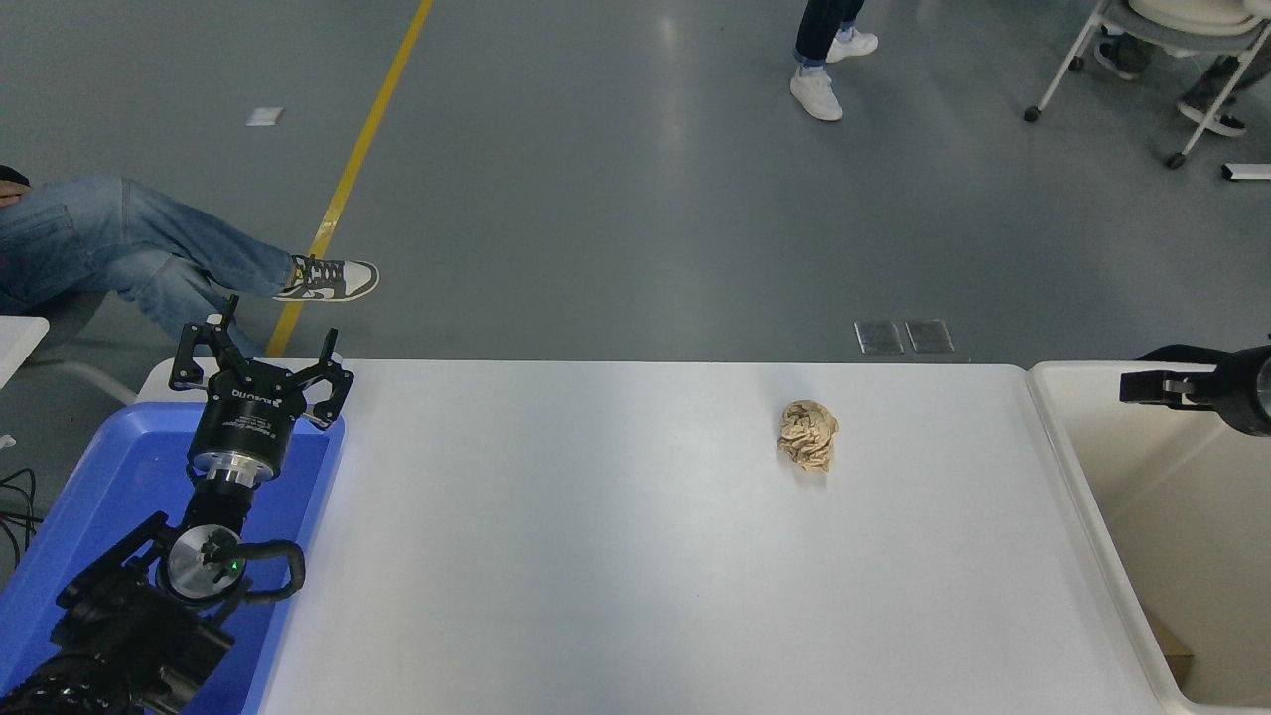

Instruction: Pick up foil plate and place in dustbin

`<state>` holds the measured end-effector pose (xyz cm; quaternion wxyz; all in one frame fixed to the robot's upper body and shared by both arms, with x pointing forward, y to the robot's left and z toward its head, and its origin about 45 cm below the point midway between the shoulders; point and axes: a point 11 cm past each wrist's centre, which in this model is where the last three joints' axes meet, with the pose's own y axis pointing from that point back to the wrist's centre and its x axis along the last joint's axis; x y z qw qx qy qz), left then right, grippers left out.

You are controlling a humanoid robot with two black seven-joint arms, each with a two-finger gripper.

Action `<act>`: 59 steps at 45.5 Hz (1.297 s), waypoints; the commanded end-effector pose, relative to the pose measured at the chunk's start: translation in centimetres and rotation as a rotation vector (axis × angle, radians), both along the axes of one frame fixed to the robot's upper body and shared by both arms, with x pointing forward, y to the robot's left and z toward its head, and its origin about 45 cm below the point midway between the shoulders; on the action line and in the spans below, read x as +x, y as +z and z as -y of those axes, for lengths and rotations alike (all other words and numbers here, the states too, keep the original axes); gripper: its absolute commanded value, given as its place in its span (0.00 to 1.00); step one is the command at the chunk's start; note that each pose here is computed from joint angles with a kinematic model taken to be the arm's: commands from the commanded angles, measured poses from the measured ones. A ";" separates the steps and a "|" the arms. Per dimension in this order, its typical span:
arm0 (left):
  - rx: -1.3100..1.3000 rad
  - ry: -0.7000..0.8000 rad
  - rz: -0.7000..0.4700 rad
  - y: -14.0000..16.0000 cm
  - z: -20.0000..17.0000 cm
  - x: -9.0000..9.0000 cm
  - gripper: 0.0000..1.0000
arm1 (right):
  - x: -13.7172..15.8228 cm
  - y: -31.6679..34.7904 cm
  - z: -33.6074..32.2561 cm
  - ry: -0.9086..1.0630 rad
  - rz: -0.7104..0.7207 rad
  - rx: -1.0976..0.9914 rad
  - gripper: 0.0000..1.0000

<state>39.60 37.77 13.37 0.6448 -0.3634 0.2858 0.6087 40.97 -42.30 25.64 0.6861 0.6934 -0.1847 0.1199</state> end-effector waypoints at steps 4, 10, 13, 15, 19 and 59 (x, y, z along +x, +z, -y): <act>0.000 -0.001 0.000 0.0 0.0 0.0 1.00 | 2.3 10.4 -14.5 0.172 -0.066 0.245 1.00; -0.001 0.000 0.000 0.0 0.0 0.0 1.00 | 2.7 13.2 -19.1 0.253 -0.031 0.266 1.00; 0.000 0.002 0.000 0.0 0.0 0.0 1.00 | 2.2 13.1 -20.8 0.288 -0.053 0.263 1.00; 0.000 0.003 -0.002 -0.1 -0.1 -0.1 1.00 | 1.7 12.9 -21.6 0.307 -0.070 0.256 1.00; 0.000 0.003 -0.002 -0.1 -0.1 -0.1 1.00 | 0.5 12.7 -22.5 0.336 -0.103 0.227 1.00; 0.000 0.009 -0.005 -0.1 -0.1 -0.1 1.00 | -2.5 11.8 -16.0 0.200 -0.174 0.142 1.00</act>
